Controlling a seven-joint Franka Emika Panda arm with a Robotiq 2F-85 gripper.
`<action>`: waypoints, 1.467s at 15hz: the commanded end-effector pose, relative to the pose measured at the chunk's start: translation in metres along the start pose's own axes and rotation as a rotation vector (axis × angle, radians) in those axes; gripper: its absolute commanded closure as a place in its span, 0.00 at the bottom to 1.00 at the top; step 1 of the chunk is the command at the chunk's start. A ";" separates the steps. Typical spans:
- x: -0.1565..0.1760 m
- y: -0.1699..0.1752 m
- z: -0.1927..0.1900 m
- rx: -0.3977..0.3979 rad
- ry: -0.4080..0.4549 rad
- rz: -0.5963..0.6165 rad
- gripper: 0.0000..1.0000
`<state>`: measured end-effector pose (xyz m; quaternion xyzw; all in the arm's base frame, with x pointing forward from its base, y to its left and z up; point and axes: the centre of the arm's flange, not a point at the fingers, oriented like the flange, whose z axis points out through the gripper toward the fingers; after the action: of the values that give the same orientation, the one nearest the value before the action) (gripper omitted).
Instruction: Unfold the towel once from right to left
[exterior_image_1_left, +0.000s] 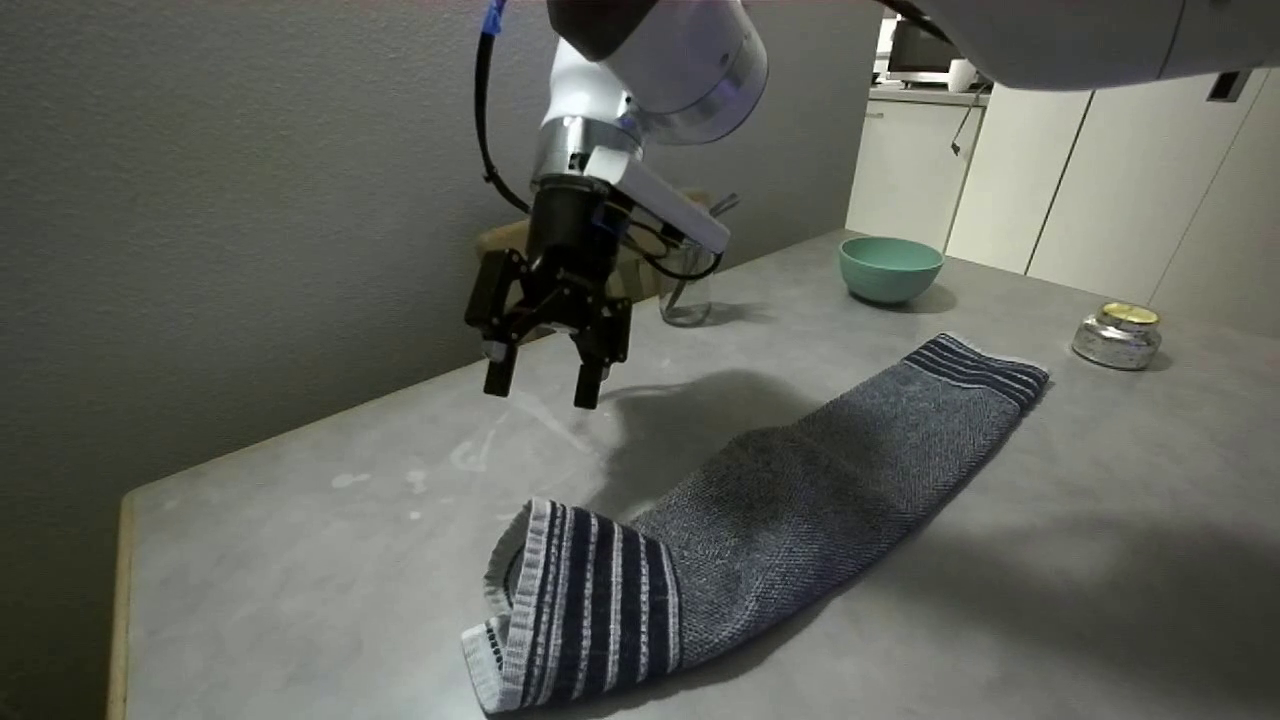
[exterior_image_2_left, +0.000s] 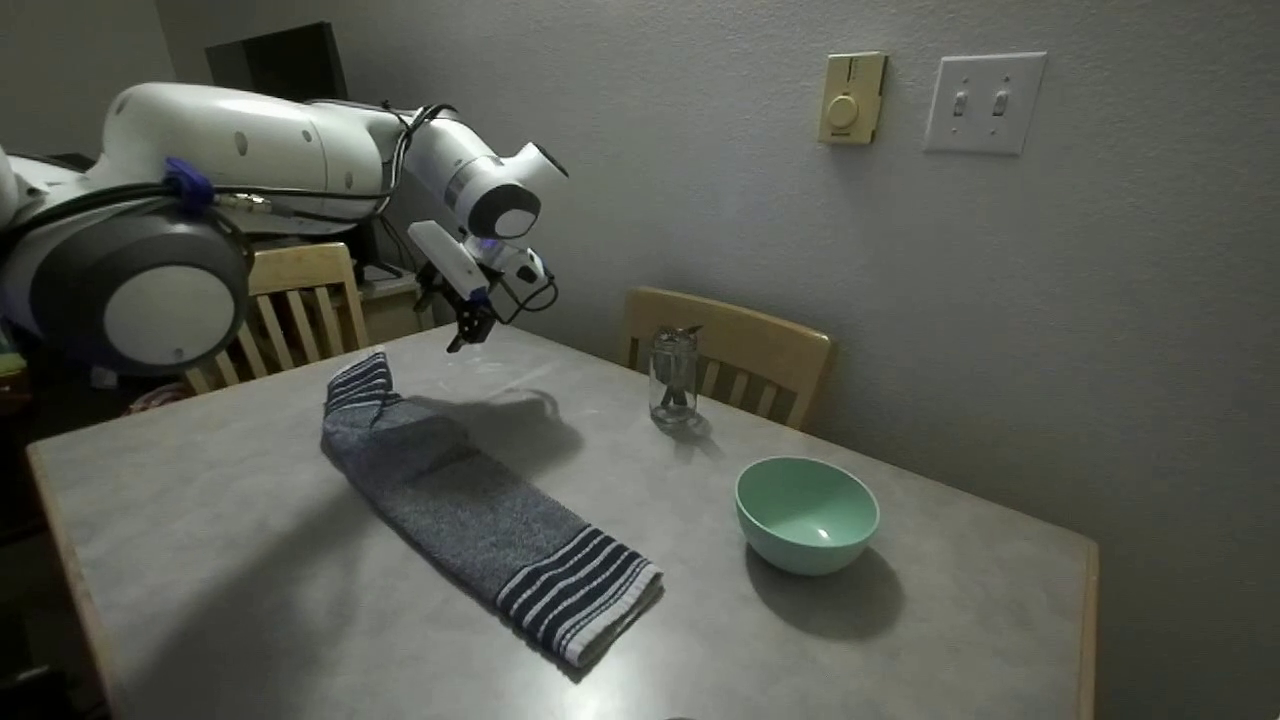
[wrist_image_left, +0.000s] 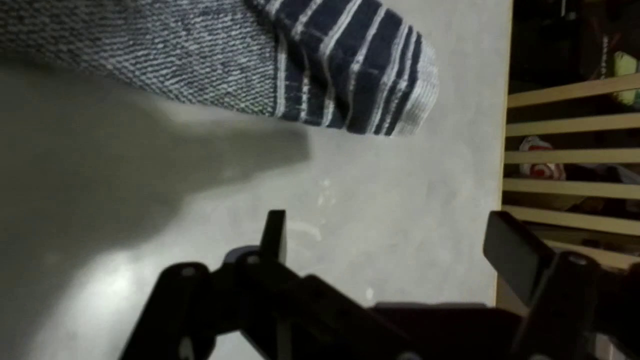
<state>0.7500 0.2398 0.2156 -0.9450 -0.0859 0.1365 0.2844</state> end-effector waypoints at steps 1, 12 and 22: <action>0.003 0.013 -0.012 -0.111 0.099 0.063 0.00; -0.014 0.074 -0.046 -0.524 0.208 0.322 0.00; -0.001 0.105 -0.084 -0.632 0.252 0.512 0.00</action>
<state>0.7835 0.1098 0.2244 -0.9858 0.1496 0.0533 -0.0539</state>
